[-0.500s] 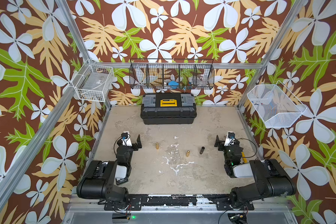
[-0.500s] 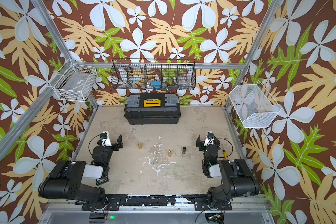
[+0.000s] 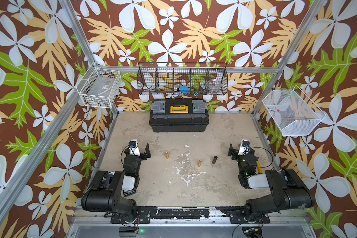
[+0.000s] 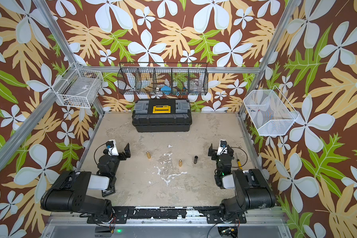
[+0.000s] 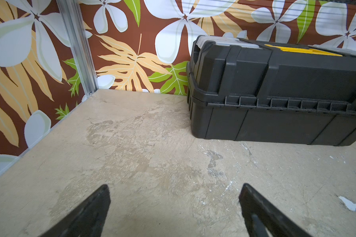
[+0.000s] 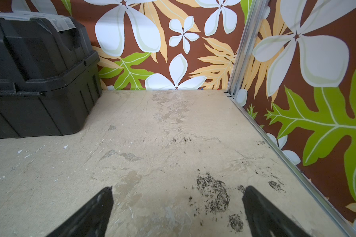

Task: Open the lipstick cap
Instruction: Pick up the lipstick at the center of the board.

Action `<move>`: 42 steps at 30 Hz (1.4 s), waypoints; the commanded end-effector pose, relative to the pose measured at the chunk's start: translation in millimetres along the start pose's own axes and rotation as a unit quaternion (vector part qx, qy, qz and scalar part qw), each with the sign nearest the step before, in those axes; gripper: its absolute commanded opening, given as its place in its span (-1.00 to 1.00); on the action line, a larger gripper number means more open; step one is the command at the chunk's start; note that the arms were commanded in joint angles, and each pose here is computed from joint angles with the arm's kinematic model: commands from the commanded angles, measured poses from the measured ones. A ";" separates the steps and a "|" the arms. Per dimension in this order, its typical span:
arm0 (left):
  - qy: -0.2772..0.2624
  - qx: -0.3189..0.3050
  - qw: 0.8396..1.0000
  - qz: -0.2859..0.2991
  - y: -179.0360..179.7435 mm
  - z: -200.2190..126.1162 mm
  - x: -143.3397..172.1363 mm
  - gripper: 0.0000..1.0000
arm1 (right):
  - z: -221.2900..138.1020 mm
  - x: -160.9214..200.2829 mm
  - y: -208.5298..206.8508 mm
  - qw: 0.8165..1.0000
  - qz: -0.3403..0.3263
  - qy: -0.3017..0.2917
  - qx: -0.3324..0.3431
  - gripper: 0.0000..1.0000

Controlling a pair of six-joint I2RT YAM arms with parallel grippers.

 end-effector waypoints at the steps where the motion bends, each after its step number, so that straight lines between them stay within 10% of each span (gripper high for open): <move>1: -0.008 0.003 1.000 0.003 -0.7 -0.4 -2.2 0.99 | 0.4 -3.3 0.1 1.000 0.002 -0.010 -0.001 1.00; 10: -0.049 -0.013 0.999 -0.009 2.4 -19.6 -13.7 0.99 | -17.4 -10.4 0.4 0.999 -0.003 -0.048 -0.020 1.00; 20: -0.014 -0.029 0.991 -0.132 -2.9 -11.2 -72.5 0.99 | -6.1 -83.4 -5.3 0.974 0.152 0.163 0.036 0.99; 26: 0.069 -0.013 0.954 -0.292 -13.6 -11.6 -108.5 0.99 | -23.1 -104.4 24.3 0.938 0.188 0.222 -0.187 0.99; 32: 0.111 0.266 0.904 -0.317 -59.2 -17.8 -111.5 0.99 | -43.4 -87.2 37.4 0.919 0.184 0.248 -0.245 0.76; 42: 0.208 0.406 0.869 -0.192 -171.8 -31.0 -88.1 0.99 | -52.7 -84.2 66.6 0.936 0.078 0.276 -0.205 0.54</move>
Point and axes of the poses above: each gripper's point midway between its finger pads, its own z axis out along the fingers, its own y axis along the line the jaws close on, x = y × z, the point moved 10 cm from there along -z, back along the fingers, and after that the axes turned 1 degree about -z, right-handed, at the moved point
